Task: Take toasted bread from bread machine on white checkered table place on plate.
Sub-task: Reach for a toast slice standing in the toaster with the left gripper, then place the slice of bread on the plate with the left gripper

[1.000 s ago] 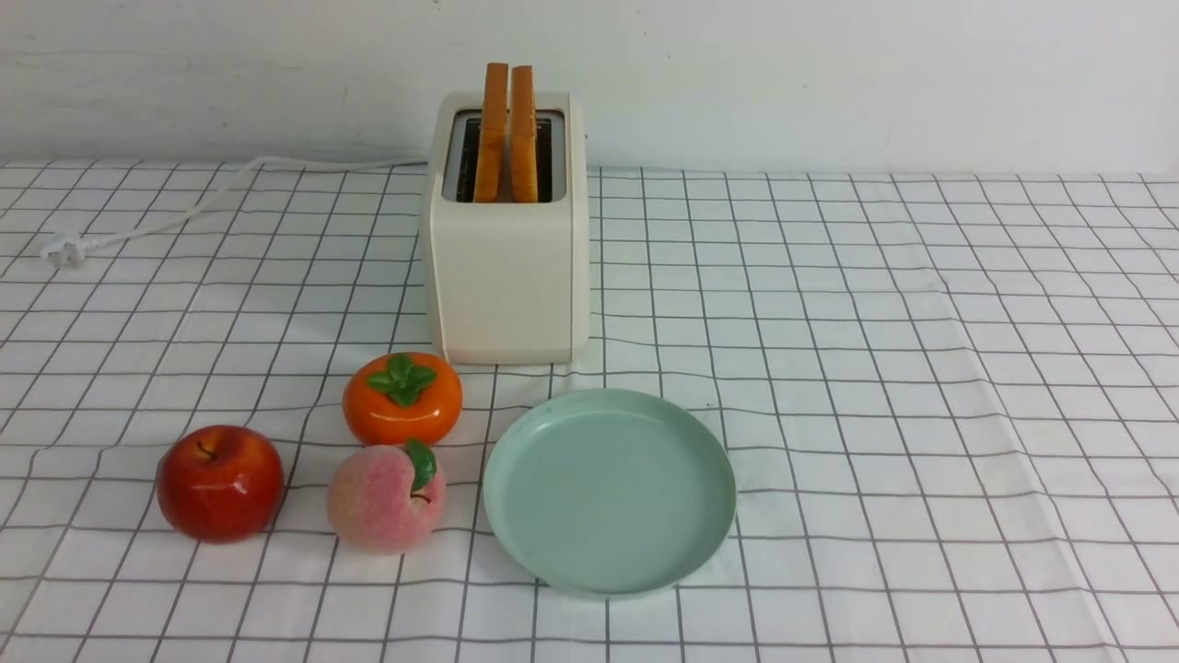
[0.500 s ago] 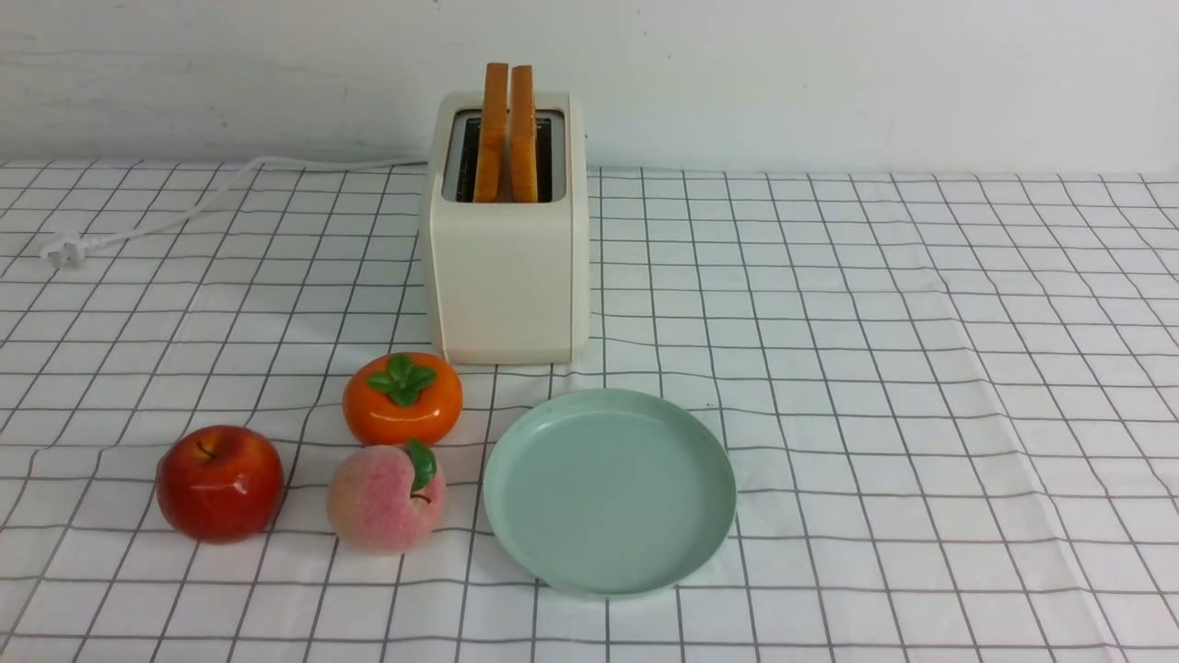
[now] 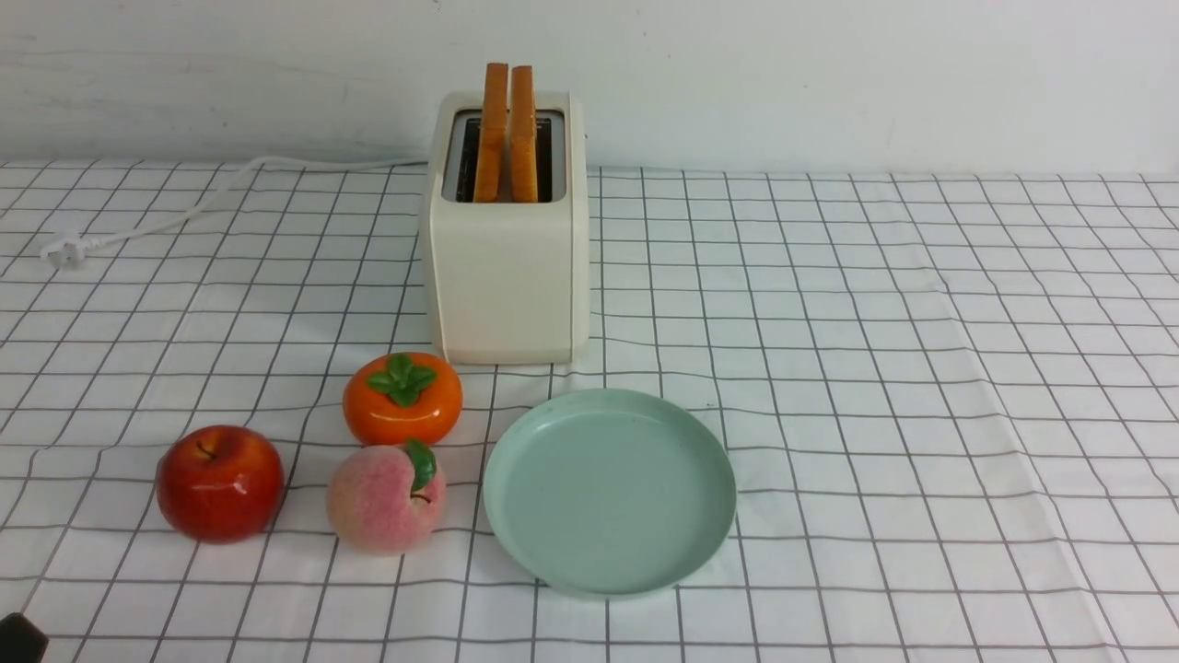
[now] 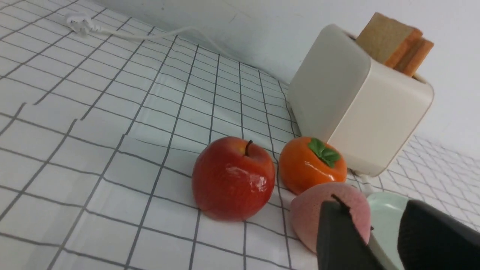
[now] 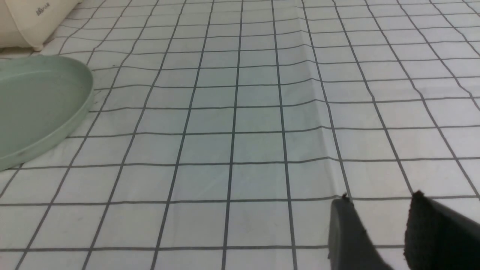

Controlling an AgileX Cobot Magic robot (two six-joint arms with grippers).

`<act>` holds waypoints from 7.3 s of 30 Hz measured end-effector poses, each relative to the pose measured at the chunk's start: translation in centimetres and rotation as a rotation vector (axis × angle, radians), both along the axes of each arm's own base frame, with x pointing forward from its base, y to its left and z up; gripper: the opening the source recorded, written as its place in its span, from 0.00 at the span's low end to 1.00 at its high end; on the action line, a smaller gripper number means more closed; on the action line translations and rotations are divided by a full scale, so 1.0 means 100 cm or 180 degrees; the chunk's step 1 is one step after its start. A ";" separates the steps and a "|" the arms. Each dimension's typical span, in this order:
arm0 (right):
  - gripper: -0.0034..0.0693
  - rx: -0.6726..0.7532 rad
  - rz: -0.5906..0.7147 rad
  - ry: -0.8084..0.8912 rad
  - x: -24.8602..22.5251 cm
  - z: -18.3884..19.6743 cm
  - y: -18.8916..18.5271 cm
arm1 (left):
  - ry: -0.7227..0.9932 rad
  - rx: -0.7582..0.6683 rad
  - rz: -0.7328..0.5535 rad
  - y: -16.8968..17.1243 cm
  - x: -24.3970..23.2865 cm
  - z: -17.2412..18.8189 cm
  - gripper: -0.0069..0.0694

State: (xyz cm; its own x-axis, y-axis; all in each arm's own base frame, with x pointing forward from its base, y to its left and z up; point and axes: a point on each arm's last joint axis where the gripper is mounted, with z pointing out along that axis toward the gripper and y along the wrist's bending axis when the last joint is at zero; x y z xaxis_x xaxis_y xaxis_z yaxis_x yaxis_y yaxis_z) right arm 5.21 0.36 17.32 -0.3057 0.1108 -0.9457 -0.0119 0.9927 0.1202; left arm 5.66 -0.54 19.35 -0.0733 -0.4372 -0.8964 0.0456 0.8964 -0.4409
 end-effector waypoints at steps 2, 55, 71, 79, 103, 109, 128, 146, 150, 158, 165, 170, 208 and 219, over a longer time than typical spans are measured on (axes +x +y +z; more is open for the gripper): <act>0.38 0.0000 0.0000 0.0000 0.000 0.000 0.000 | -0.0012 -0.0107 -0.0002 0.000 0.000 0.001 0.40; 0.08 0.0051 0.1516 0.0208 0.057 0.227 0.048 | 0.0951 0.1099 -0.1382 -0.115 0.285 0.140 0.37; 0.09 0.0227 0.1524 -0.0232 0.060 0.240 0.050 | 0.0699 0.1333 -0.0983 -0.128 0.367 0.100 0.56; 0.09 0.0228 0.1525 -0.0352 0.061 0.243 0.050 | 0.0737 0.1316 -0.0996 -0.130 0.372 0.094 0.56; 0.10 0.0232 0.1524 -0.0362 0.061 0.243 0.050 | 0.0547 0.1291 -0.0861 -0.139 0.395 0.091 0.66; 0.11 0.0230 0.1532 -0.0350 0.061 0.243 0.050 | 0.0461 0.1261 -0.0762 -0.137 0.396 0.093 0.66; 0.13 0.0225 0.1556 -0.0310 0.060 0.242 0.051 | 0.0262 0.1158 -0.0657 -0.136 0.399 0.111 0.19; 0.12 0.0247 0.1583 -0.0421 0.056 0.254 0.051 | -0.0075 0.0942 -0.1679 -0.118 0.246 0.292 0.19; 0.05 0.0206 0.1698 -0.0289 0.051 0.254 0.052 | 0.0627 0.0879 -0.2245 -0.128 0.228 0.271 0.19; 0.02 0.0077 0.1943 0.0016 0.032 0.247 0.054 | 0.1932 0.0607 -0.2841 -0.182 0.252 0.141 0.19; 0.03 0.0016 0.2095 0.0194 0.020 0.242 0.054 | 0.2362 0.0320 -0.2625 -0.196 0.289 0.072 0.19; 0.04 -0.0004 0.2118 0.0246 0.019 0.241 0.054 | 0.2520 0.0274 -0.2588 -0.199 0.297 0.051 0.19; 0.05 0.0042 0.2113 0.0416 0.036 0.236 0.058 | 0.1087 0.1898 -0.2087 -0.131 0.212 0.209 0.07; 0.05 0.0170 0.2154 0.0855 0.077 0.234 0.069 | 0.1195 0.1597 -0.2037 -0.104 0.149 0.216 0.07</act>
